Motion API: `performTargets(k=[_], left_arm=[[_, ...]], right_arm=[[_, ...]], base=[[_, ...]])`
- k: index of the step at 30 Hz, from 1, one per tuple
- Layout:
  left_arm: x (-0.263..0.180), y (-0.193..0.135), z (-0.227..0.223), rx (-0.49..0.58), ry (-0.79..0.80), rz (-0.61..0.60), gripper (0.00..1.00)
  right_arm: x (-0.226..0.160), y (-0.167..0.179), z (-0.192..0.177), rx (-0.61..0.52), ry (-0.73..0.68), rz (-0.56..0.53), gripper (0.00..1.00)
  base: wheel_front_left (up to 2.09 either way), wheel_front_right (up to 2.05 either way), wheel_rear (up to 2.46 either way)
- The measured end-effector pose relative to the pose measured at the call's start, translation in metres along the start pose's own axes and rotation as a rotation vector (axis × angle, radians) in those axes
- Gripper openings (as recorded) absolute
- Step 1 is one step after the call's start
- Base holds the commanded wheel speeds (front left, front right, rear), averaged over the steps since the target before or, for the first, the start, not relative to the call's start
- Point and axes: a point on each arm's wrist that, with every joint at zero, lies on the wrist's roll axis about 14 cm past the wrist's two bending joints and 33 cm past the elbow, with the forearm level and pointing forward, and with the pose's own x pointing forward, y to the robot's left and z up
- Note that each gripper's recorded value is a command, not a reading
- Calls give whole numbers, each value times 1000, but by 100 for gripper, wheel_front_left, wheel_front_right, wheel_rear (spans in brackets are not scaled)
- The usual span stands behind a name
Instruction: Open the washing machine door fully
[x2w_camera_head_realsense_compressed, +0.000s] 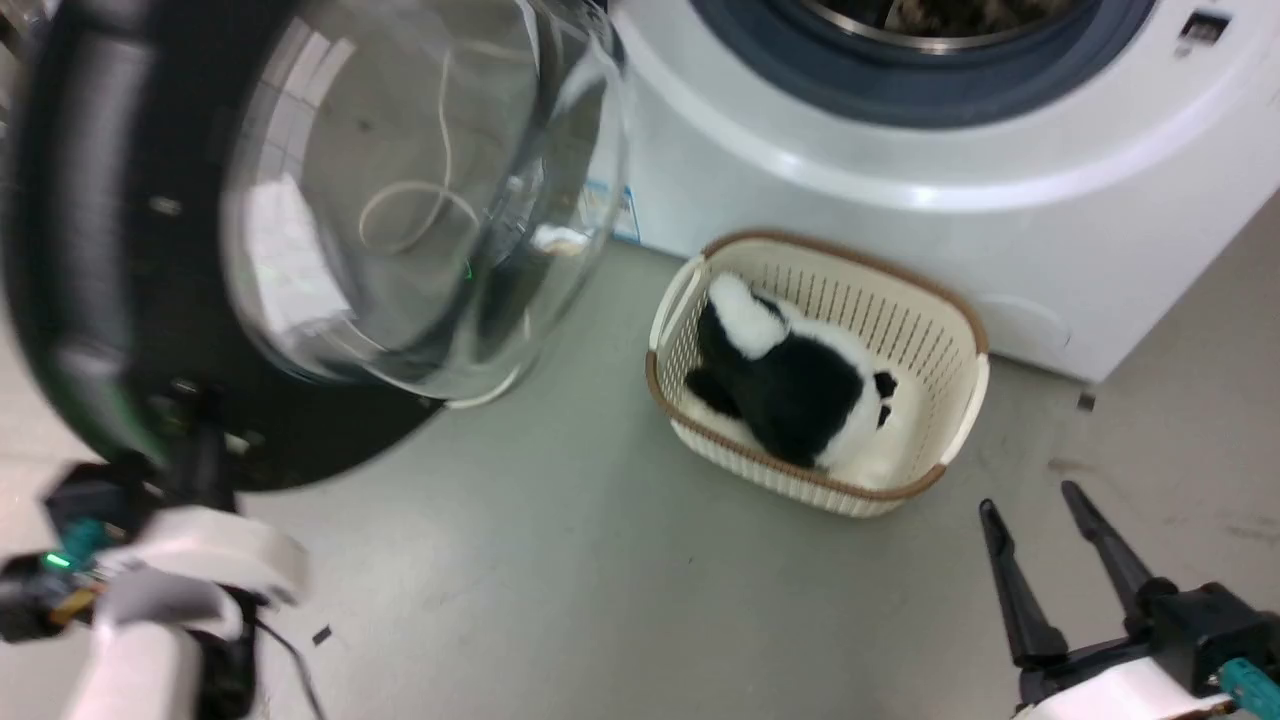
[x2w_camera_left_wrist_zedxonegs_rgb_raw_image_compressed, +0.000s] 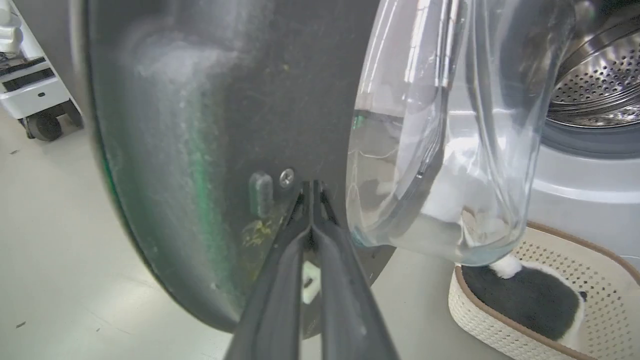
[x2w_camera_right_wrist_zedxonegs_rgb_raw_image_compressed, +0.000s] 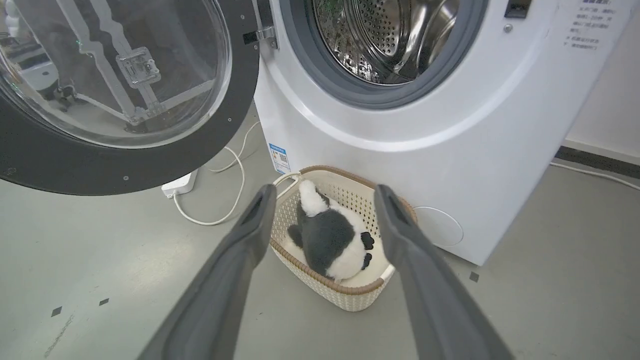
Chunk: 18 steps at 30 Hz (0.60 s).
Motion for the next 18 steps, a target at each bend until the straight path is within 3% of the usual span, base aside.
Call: performTargets(k=[9, 18], left_arm=[[39, 46, -6, 44, 39, 123, 0], [57, 53, -8, 61, 30, 130, 0]], right_arm=[[11, -17, -14, -14, 36, -5, 100], [10, -24, -19, -16, 54, -17, 100]], base=[[0, 0, 0], [0, 0, 0]])
